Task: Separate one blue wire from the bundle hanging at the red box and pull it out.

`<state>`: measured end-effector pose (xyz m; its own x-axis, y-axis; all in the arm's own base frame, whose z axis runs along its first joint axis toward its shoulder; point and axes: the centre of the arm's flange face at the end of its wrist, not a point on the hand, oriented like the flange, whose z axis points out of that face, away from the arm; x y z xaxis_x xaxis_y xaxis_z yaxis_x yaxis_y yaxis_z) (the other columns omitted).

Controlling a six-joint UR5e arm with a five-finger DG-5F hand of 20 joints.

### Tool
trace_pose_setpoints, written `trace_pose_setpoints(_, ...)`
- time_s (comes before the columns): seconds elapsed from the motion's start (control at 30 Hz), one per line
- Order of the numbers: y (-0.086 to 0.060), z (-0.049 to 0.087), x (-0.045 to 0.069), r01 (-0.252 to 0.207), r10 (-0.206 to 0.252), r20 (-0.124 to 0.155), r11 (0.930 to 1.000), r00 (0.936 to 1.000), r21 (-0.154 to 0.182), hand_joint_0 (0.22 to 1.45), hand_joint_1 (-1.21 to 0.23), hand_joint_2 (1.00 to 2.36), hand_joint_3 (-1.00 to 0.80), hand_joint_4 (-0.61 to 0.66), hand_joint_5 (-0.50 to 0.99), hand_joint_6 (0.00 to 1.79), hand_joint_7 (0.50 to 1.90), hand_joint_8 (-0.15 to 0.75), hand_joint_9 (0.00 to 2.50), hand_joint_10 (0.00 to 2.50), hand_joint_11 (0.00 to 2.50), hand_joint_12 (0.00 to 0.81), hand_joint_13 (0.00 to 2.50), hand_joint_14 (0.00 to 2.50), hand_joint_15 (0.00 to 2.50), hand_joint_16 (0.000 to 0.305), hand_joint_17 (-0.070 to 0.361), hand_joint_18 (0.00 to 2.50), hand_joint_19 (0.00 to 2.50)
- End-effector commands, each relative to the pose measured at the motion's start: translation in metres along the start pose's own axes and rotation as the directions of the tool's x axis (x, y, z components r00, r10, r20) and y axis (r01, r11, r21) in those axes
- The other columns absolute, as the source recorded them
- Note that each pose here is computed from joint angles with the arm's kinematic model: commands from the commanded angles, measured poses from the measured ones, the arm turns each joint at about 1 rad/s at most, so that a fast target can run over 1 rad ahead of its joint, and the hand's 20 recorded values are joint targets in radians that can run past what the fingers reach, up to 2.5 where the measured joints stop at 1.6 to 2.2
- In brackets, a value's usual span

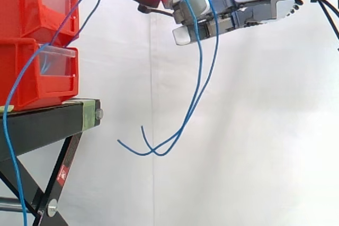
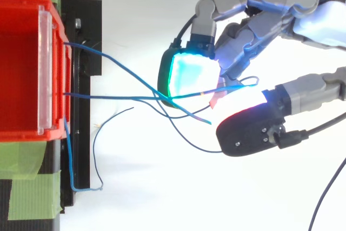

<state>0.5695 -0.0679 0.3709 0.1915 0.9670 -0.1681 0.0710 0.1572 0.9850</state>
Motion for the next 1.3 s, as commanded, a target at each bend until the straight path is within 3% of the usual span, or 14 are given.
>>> trace_pose_setpoints(0.0, 0.0001, 0.0000, 0.0003, 0.000, 0.000, -0.001, 1.0000, 1.0000, 0.000, 0.66, -1.00, 1.02, -0.24, 0.22, -0.26, 0.77, 1.14, 0.311, 0.39, 0.02, 1.06, 0.370, 0.84, 0.00, 1.80, 0.053, 0.120, 0.49, 0.88)
trace_pose_setpoints(0.43, 0.0005, 0.0004, 0.0004, -0.002, 0.002, 0.000, 1.0000, 1.0000, -0.005, 0.67, -1.03, 1.01, -0.34, 0.22, -0.27, 0.74, 1.18, 0.307, 0.32, 0.02, 1.03, 0.372, 0.77, 0.01, 1.77, 0.054, 0.122, 0.45, 0.87)
trace_pose_setpoints(0.57, 0.0002, 0.0001, 0.0004, -0.001, 0.001, -0.001, 1.0000, 1.0000, -0.002, 0.65, -1.02, 1.00, -0.50, 0.22, -0.27, 0.74, 1.17, 0.305, 0.31, 0.02, 1.02, 0.371, 0.76, 0.01, 1.74, 0.055, 0.123, 0.44, 0.87)
trace_pose_setpoints(0.9, 0.0004, 0.0003, 0.0004, -0.001, 0.001, 0.000, 1.0000, 1.0000, -0.003, 0.60, -0.71, 1.00, -0.50, 0.25, -0.22, 0.70, 1.18, 0.345, 0.59, 0.02, 1.01, 0.378, 0.93, 0.00, 1.74, 0.052, 0.117, 0.55, 0.94)
trace_pose_setpoints(1.27, 0.0002, 0.0001, 0.0004, -0.001, 0.001, -0.001, 1.0000, 1.0000, -0.002, 0.61, -0.66, 1.00, -0.47, 0.23, -0.18, 0.71, 1.17, 0.348, 0.75, 0.02, 1.04, 0.369, 1.01, 0.01, 1.66, 0.049, 0.111, 0.60, 0.95)
